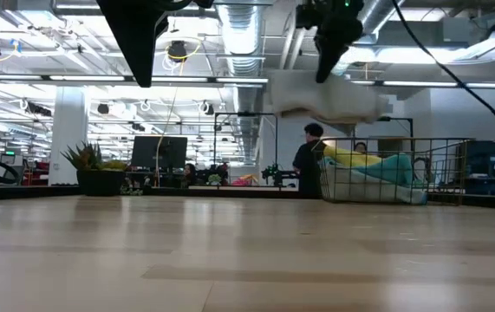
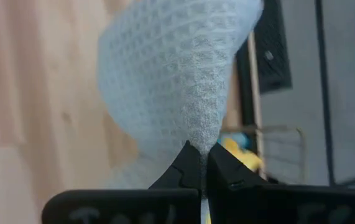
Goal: Fold microfiber towels
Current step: Put the folded gray microfiber cloth into the wire basket
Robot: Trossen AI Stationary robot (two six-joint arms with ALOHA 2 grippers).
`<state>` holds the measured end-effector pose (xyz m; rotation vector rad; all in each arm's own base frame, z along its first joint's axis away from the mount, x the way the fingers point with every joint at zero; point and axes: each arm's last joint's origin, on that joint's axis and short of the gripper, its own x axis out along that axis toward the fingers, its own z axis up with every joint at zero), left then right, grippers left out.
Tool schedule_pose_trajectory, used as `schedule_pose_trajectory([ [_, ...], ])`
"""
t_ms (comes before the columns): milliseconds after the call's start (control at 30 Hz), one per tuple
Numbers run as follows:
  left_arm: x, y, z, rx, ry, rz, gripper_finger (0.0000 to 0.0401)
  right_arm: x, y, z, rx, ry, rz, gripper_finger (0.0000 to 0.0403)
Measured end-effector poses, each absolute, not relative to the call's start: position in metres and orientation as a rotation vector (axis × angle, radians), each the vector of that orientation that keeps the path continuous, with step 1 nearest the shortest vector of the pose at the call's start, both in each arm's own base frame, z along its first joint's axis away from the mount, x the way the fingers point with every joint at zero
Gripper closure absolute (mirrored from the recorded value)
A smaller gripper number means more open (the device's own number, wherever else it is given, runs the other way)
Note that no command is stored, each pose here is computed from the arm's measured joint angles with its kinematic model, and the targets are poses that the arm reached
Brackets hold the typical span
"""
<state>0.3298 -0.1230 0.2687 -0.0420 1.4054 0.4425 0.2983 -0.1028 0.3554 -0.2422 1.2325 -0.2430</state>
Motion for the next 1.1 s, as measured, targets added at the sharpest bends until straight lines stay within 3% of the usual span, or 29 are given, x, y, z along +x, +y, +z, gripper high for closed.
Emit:
schedule_pose_trajectory([
  [300, 0.331, -0.120, 0.269, -0.048, 1.406, 0.450, 0.0269, 0.262, -0.161, 0.357, -0.195, 1.329, -0.383, 0.0387],
  [500, 0.333, -0.115, 0.269, -0.054, 1.408, 0.458, 0.0269, 0.248, -0.186, 0.336, -0.126, 1.362, -0.347, 0.0387],
  [967, 0.338, -0.099, 0.269, -0.019, 1.428, 0.437, 0.0269, 0.237, -0.198, 0.289, -0.111, 1.459, -0.291, 0.0386],
  [1100, 0.339, -0.094, 0.269, -0.009, 1.434, 0.431, 0.0269, 0.237, -0.198, 0.285, -0.092, 1.458, -0.308, 0.0357],
])
